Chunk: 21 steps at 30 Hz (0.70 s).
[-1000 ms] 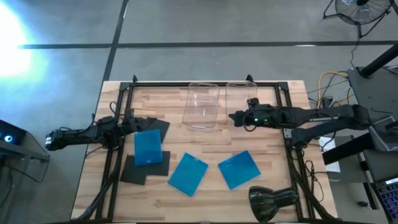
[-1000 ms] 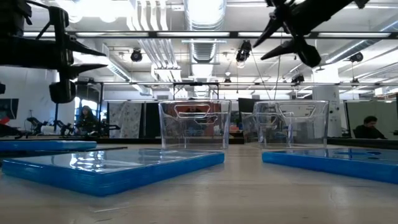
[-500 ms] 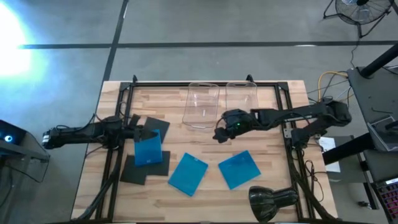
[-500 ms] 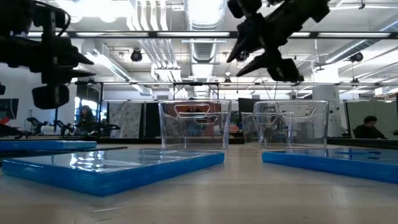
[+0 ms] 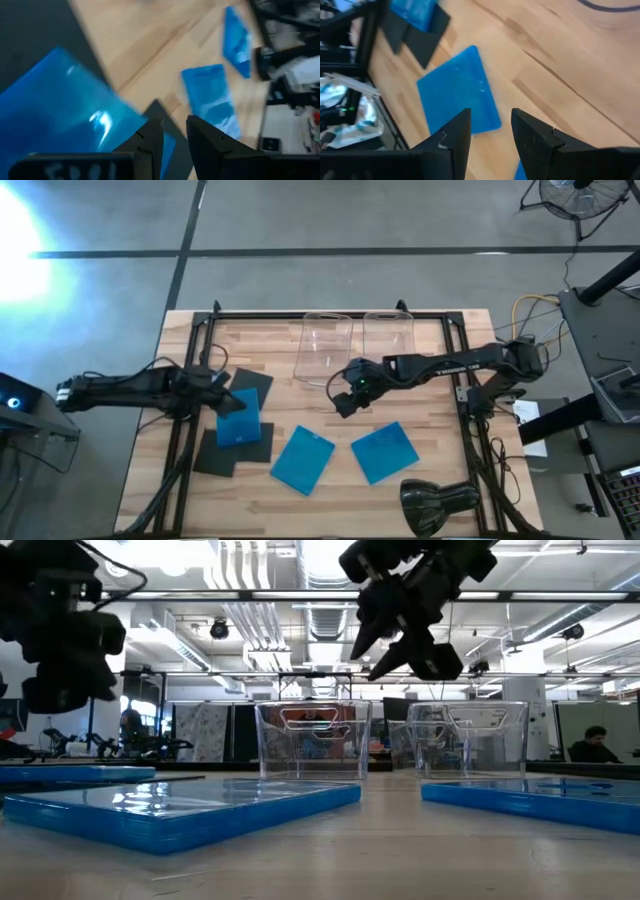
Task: Pick & place jewel cases by type
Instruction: Put the middle blue CD case into the right transparent bin
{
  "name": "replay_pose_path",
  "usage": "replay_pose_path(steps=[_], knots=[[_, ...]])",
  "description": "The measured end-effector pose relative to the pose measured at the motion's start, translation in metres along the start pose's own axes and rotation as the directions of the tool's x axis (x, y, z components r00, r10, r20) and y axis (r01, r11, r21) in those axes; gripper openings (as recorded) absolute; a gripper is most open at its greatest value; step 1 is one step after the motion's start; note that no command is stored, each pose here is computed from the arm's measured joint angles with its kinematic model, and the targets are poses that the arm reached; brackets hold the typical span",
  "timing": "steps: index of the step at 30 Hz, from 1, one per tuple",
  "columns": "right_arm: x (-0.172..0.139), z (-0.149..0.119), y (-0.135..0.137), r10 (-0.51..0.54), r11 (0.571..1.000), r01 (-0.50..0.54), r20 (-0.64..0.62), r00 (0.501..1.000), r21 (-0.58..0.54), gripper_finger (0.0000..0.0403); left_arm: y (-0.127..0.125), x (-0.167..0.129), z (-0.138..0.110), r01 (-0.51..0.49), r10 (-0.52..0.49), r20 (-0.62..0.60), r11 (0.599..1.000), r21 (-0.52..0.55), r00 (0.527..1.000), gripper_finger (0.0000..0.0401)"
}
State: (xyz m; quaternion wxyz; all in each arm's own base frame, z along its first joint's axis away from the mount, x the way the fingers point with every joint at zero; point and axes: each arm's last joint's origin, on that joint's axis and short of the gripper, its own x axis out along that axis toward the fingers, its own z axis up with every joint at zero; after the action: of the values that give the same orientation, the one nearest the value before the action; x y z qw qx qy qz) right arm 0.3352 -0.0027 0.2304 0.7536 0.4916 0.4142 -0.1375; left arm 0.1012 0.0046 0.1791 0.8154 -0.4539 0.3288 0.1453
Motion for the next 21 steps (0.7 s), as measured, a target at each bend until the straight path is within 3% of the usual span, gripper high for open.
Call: replay_pose_path(steps=[10, 16, 21], knots=[[0.008, -0.010, -0.006, -0.089, 0.996, 0.089, -0.058, 0.994, -0.010, 0.0134, 0.006, 0.025, -0.002, -0.209, 0.209, -0.119, 0.978, 0.011, 0.971, 0.0066], [0.009, -0.036, -0.012, -0.129, 0.991, 0.134, -0.199, 0.971, 0.012, 0.0132, -0.010, 0.035, 0.010, -0.176, 0.185, -0.101, 0.980, 0.088, 0.978, 0.0066], [0.024, -0.046, -0.017, -0.121, 0.985, 0.149, -0.276, 0.953, 0.085, 0.0132, -0.030, 0.046, 0.021, -0.146, 0.186, -0.118, 0.947, 0.287, 0.975, 0.0066]])
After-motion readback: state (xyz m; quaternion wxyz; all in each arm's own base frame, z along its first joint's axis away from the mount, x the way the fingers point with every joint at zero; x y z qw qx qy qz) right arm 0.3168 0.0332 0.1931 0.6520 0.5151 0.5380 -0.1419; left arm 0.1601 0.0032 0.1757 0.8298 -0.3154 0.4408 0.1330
